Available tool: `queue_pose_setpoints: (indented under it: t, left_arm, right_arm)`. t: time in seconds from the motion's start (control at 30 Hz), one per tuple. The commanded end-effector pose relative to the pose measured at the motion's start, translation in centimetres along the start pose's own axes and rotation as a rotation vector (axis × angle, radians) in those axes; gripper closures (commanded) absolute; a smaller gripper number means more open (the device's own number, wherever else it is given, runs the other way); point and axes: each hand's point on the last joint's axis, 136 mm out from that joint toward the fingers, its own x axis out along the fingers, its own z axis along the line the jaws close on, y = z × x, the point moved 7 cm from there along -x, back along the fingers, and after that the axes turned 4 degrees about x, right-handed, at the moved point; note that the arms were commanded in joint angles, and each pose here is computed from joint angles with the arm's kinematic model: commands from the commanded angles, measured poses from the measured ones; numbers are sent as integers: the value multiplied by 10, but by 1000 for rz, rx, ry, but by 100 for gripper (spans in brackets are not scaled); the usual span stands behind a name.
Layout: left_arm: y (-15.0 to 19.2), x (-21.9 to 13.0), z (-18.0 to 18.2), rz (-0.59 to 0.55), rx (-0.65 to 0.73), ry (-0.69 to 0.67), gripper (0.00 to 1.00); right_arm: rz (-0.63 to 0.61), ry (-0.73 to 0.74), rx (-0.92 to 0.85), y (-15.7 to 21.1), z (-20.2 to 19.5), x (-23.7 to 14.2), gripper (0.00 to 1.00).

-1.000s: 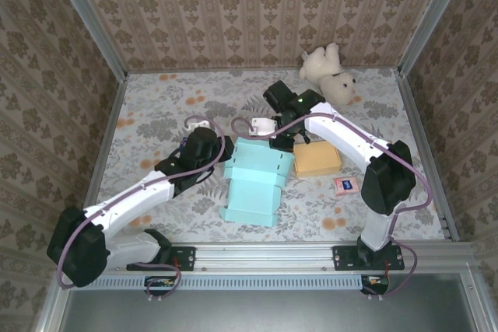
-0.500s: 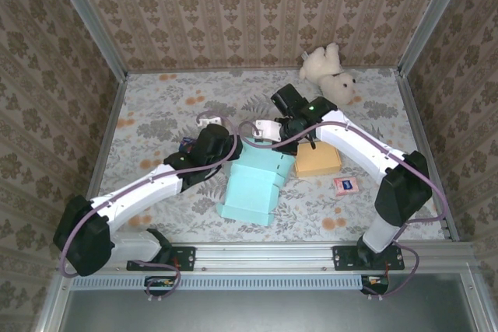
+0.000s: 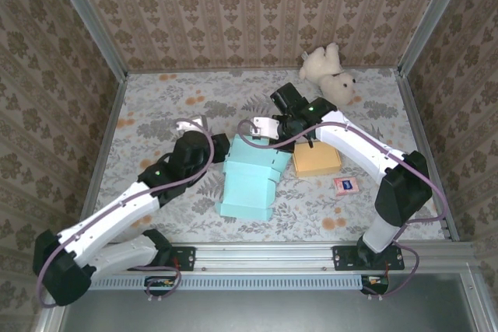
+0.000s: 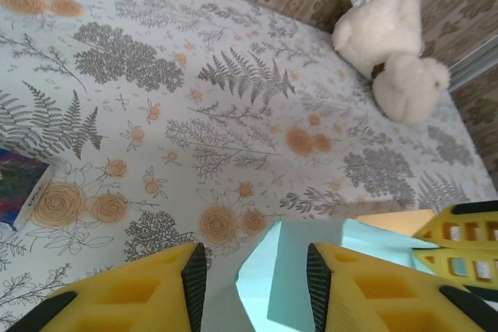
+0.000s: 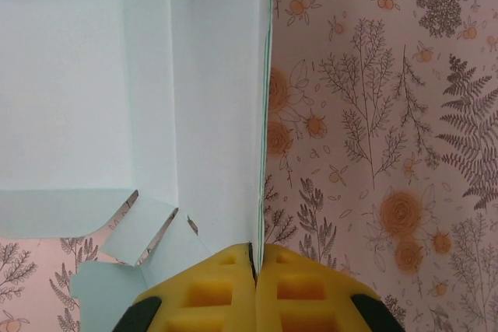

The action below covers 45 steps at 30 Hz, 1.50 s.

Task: Fold the paper box

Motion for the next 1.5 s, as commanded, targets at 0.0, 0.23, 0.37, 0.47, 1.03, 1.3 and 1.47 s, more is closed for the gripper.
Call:
queue_pose_setpoints:
  t: [0.0,0.23,0.37,0.47,1.03,1.3,1.47]
  left_arm:
    - [12,-7,1,30,30,15,58]
    - [43,1,-42,95,124,201,60]
    - [59,5,-64,127,197,228,61]
    - [69,10,-72,134,230,210,61]
    - [68,35,-34,123,202,7,61]
    - [57,29,7,83,133,-91,61]
    - [55,26,34,83,90,-149,61]
  right_arm:
    - [-22,26,13,-1,-4,-5,100]
    - [-18,24,18,0,-5,-3,100]
    - [-13,21,20,1,-6,-1,100]
    - [-11,23,24,2,-7,0,100]
    - [2,9,28,5,-8,3,100]
    - [3,2,26,5,-7,5,100]
    - [4,-2,26,5,-6,6,100]
